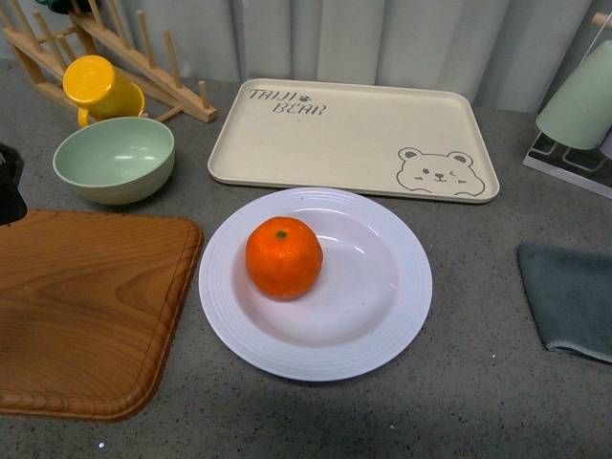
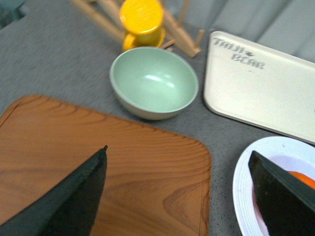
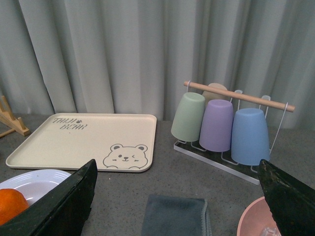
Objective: Place orange and plate with both arms
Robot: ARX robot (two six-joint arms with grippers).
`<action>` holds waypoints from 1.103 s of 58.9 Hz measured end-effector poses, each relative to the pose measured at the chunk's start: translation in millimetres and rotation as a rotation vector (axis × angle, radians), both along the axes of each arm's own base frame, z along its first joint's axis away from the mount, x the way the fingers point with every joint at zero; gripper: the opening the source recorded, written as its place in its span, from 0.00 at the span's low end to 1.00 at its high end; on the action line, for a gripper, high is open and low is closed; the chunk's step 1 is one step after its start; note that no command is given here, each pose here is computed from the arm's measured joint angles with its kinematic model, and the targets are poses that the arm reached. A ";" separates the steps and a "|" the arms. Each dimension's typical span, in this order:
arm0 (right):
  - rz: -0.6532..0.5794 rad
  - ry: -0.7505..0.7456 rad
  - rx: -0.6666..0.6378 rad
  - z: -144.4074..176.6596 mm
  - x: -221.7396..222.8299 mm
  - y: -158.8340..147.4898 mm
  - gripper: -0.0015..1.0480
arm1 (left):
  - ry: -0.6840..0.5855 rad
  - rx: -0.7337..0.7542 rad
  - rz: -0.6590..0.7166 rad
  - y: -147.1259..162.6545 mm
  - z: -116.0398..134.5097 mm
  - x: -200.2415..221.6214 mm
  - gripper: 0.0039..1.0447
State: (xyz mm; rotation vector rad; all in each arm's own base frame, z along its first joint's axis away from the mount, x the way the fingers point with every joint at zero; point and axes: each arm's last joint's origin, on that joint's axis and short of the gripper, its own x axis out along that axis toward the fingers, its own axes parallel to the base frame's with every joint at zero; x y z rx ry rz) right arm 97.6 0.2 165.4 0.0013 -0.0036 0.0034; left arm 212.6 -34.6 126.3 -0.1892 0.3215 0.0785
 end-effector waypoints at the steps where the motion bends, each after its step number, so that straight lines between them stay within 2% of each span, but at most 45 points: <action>1: 0.000 0.000 0.000 0.0 0.0 0.0 0.91 | -0.038 0.012 -0.029 1.4 -2.5 -3.2 0.78; 4: 0.000 0.000 0.000 0.0 0.0 0.0 0.91 | -0.130 0.074 -0.074 4.9 -2.8 -13.6 0.69; 8: -0.001 0.003 0.000 -0.3 0.1 0.0 0.91 | -0.275 0.116 -0.078 9.3 13.2 -19.8 0.57; 11: -0.001 0.003 0.000 -0.3 0.1 0.0 0.91 | -0.321 0.135 -0.076 12.1 21.4 -23.9 0.49; 26: 0.000 0.001 0.000 -0.1 0.0 0.0 0.91 | -0.302 0.173 -0.077 22.5 25.2 -48.3 0.04; 35: -0.001 0.001 0.000 -0.1 0.0 0.0 0.91 | -0.304 0.178 -0.080 33.6 35.0 -60.0 0.04; 65: -0.001 0.001 0.000 -0.1 0.0 0.0 0.91 | -0.341 0.182 -0.076 34.3 46.2 -85.8 0.04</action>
